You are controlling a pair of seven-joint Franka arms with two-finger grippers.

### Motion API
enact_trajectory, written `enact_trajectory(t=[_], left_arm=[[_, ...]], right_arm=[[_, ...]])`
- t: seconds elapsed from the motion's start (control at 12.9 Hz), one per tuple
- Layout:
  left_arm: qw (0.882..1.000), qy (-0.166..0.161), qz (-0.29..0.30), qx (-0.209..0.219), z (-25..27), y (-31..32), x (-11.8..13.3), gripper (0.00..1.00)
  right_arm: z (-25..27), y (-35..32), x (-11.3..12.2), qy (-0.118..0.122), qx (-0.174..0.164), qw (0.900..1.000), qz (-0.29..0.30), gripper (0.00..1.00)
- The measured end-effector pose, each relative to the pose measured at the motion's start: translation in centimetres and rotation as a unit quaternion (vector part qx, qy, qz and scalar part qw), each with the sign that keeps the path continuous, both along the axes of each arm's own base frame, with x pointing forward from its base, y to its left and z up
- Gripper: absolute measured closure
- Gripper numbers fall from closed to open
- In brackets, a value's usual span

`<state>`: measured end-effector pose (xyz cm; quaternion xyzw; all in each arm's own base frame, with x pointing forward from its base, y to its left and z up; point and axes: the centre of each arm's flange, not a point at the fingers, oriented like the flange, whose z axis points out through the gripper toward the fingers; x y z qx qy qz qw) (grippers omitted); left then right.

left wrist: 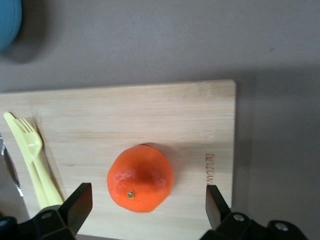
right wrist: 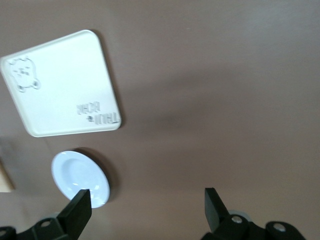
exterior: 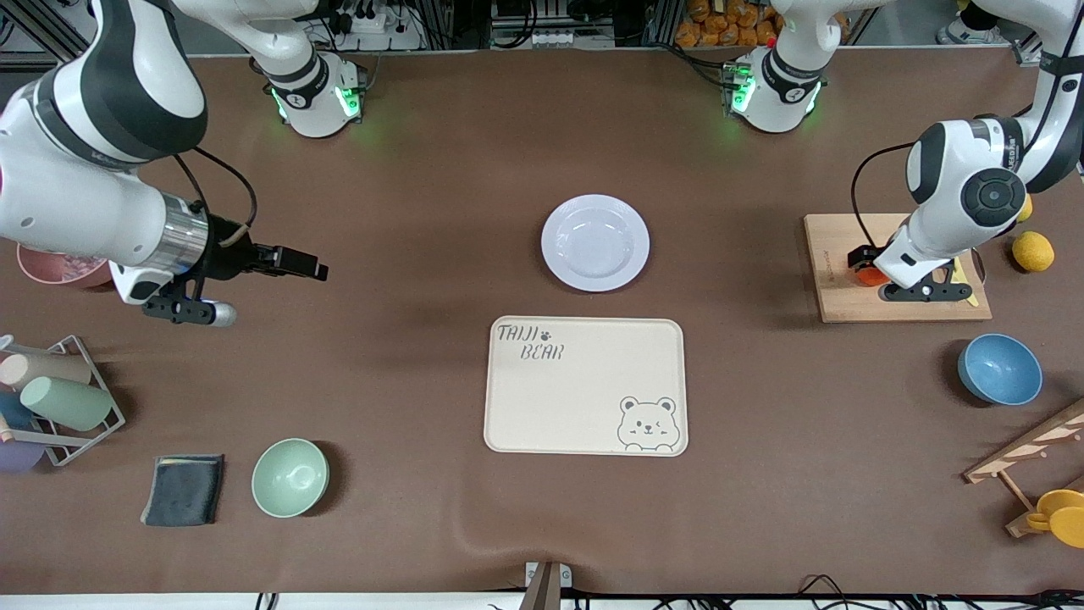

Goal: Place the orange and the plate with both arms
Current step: 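Close the left gripper on the orange while the right gripper moves inward, then lift the orange off the board with the left gripper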

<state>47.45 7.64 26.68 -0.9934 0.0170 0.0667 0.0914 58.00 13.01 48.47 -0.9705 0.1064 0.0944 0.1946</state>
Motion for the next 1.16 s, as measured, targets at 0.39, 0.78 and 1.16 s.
enact_trajectory(t=[0.39, 0.78, 1.16], left_arm=[[0.999, -0.011, 0.039, -0.008, -2.1, 4.0, -0.8, 0.00], [0.999, -0.003, 0.046, -0.015, -4.5, 4.8, -1.2, 0.00], [0.999, 0.016, 0.045, -0.020, -6.4, 4.4, -1.6, 0.00]], right_arm=[[-2.7, 2.4, -0.9, 0.001, 0.049, 0.998, -0.030, 0.00], [-6.2, 6.8, -3.6, 0.009, 0.098, 0.993, -0.065, 0.00], [-9.1, 7.9, -5.2, 0.036, 0.126, 0.986, -0.104, 0.00]])
